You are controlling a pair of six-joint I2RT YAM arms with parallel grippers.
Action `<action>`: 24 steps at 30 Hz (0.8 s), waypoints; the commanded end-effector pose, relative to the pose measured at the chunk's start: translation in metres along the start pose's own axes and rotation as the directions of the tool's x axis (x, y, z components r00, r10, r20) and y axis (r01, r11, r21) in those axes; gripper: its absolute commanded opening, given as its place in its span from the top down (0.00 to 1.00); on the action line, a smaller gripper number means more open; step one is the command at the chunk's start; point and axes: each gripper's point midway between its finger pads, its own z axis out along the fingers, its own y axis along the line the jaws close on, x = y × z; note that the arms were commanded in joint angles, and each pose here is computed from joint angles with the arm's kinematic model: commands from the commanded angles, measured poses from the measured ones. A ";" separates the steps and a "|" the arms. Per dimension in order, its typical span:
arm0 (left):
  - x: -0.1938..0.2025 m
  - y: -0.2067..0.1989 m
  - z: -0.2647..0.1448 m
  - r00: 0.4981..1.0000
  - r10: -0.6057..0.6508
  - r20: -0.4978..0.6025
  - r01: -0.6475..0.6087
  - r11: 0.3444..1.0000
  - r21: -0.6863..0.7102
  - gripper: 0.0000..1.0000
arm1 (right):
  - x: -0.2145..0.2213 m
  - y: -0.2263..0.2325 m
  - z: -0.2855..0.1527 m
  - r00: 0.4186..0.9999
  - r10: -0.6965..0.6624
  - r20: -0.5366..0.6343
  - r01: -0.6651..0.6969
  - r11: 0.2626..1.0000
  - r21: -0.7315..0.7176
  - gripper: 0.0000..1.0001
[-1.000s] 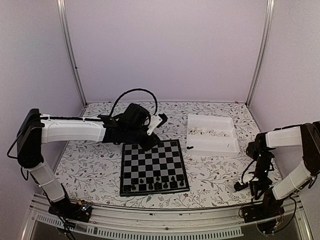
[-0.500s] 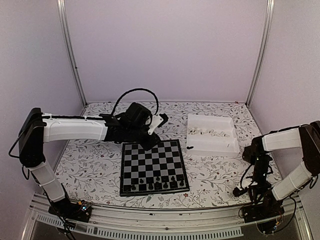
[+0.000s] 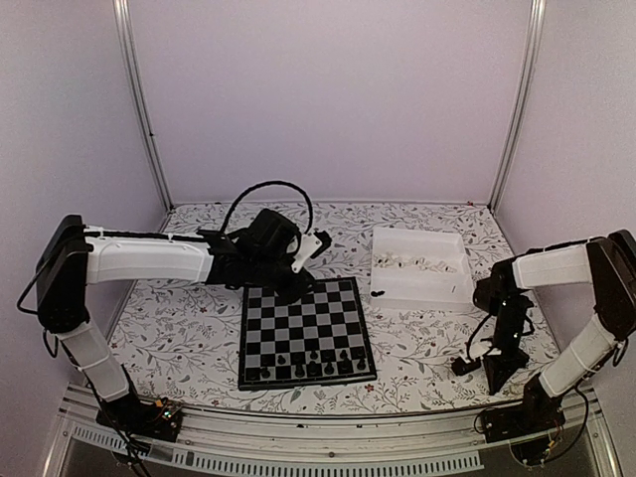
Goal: Set up the chess pieces on the board
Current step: Place the chess piece on the chessboard.
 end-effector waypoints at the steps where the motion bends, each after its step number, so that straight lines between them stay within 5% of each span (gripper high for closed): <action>1: -0.010 0.015 -0.019 0.999 0.018 0.033 -0.017 0.999 -0.039 0.60 | -0.037 -0.035 -0.055 0.992 -0.028 0.123 0.010 0.989 0.146 0.94; 6: -0.013 0.049 -0.041 0.999 0.017 0.042 -0.012 0.992 -0.129 0.60 | -0.085 -0.055 -0.115 0.987 -0.090 0.130 0.051 0.959 0.278 0.94; 13: -0.009 0.116 -0.088 0.991 -0.060 0.121 0.093 0.951 -0.296 0.60 | -0.212 -0.075 -0.181 0.965 -0.204 0.166 0.105 0.877 0.468 0.95; 24: -0.006 0.172 -0.159 0.944 -0.121 0.307 0.246 0.877 -0.412 0.58 | -0.370 -0.107 -0.169 0.970 -0.236 0.051 0.149 0.753 0.640 0.95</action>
